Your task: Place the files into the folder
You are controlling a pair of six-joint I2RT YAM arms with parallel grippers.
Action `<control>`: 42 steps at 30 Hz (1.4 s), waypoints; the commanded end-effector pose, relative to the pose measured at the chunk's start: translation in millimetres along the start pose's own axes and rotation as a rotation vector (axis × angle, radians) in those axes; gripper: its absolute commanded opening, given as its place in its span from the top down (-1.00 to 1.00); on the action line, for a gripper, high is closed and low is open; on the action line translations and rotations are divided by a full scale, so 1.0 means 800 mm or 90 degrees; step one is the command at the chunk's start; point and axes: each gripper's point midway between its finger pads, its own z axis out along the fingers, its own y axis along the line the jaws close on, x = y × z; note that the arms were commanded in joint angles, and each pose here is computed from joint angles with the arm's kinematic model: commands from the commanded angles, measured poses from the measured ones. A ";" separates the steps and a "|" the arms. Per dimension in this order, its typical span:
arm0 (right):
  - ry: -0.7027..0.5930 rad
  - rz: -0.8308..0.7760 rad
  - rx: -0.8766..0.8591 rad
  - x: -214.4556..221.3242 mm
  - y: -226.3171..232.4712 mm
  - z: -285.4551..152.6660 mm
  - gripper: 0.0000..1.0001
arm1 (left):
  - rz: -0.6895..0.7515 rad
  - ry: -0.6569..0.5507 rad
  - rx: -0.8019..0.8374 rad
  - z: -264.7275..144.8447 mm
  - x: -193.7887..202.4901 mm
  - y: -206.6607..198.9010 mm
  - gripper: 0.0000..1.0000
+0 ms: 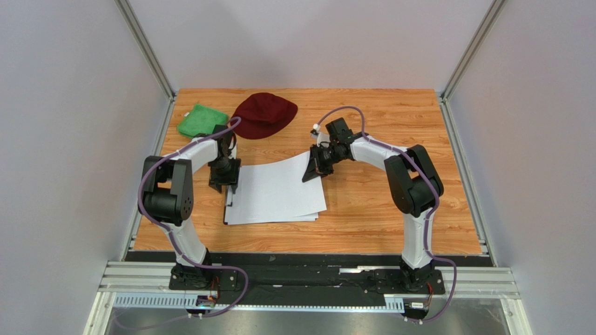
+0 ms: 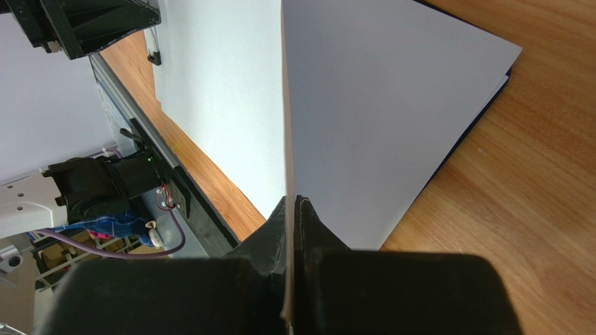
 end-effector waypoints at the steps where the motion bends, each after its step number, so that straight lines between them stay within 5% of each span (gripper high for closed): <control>1: -0.019 -0.018 -0.012 -0.018 0.009 0.005 1.00 | 0.019 0.024 0.011 0.007 0.003 -0.005 -0.18; 6: -0.009 -0.020 -0.004 -0.013 0.008 0.012 1.00 | 0.023 0.028 0.043 0.007 -0.001 -0.017 0.10; 10: 0.006 -0.027 -0.001 -0.007 0.006 0.020 1.00 | 0.022 0.025 0.066 0.004 0.000 -0.025 0.77; 13: 0.009 -0.023 0.003 -0.004 0.000 0.023 1.00 | 0.018 0.010 0.068 -0.004 -0.003 -0.026 1.00; 27: -0.021 0.024 0.079 0.005 -0.024 0.009 0.92 | -0.021 -0.014 0.115 -0.018 -0.010 -0.044 1.00; 30: -0.014 0.017 0.086 0.005 -0.028 0.002 0.93 | -0.030 -0.040 0.094 -0.032 -0.011 -0.036 0.76; 34: -0.001 -0.012 0.113 0.001 -0.045 0.001 0.94 | -0.021 -0.068 0.083 -0.045 -0.013 -0.030 -0.08; 42: 0.016 -0.041 0.130 -0.011 -0.070 0.004 0.96 | 0.010 -0.046 0.112 -0.031 -0.027 -0.041 -0.19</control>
